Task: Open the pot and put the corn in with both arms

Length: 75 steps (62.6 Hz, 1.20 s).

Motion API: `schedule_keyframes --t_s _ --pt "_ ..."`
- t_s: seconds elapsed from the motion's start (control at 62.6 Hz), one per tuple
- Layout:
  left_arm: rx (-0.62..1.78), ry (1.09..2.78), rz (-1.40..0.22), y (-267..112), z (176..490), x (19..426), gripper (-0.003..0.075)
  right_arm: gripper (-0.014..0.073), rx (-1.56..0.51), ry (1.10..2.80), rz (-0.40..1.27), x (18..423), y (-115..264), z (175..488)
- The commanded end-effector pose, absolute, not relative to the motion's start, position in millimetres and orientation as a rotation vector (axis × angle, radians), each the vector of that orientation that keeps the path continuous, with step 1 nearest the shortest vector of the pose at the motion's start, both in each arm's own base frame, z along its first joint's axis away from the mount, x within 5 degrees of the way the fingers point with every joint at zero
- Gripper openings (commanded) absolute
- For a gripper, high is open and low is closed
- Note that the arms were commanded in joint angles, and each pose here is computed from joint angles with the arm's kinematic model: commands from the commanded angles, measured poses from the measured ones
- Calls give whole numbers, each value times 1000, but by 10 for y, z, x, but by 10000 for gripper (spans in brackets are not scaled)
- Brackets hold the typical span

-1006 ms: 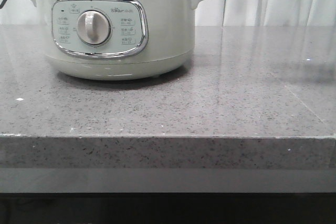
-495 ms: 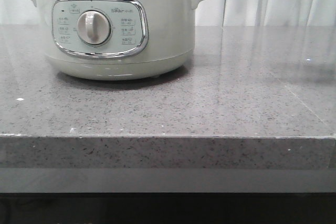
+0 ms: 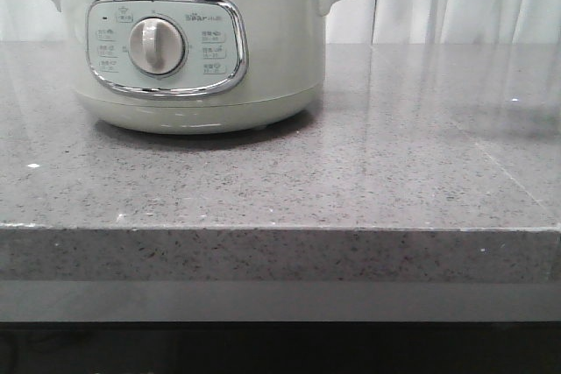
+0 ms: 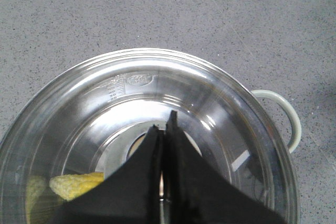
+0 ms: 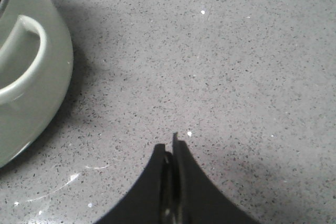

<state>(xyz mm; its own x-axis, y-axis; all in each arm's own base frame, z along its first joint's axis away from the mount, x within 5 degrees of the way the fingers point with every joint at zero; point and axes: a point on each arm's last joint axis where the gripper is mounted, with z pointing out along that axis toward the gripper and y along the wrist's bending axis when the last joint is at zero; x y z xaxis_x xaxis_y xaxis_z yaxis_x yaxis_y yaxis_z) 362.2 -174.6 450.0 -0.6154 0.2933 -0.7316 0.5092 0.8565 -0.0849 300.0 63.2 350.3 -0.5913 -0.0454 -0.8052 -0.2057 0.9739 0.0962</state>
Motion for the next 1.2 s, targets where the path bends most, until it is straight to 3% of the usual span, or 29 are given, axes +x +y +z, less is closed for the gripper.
schedule_keyframes --t_s 0.0,0.255,0.655,0.894,1.182 --pt "544 2119 -400 -1680 4869 3433 -20 -121 -168 2071 214 2954 603 3753" --pt "493 2121 -297 -1483 4901 3479 -20 -121 -155 2064 211 2962 578 3759" --pt "209 2094 -150 -497 5085 3363 -20 -121 -30 1954 165 2663 301 3568" --pt "103 2012 -94 -198 4911 3038 -20 -121 -17 1848 170 2357 263 3663" --pt "58 1823 -77 -142 4402 2413 -20 -121 -21 1747 177 1979 237 3720"
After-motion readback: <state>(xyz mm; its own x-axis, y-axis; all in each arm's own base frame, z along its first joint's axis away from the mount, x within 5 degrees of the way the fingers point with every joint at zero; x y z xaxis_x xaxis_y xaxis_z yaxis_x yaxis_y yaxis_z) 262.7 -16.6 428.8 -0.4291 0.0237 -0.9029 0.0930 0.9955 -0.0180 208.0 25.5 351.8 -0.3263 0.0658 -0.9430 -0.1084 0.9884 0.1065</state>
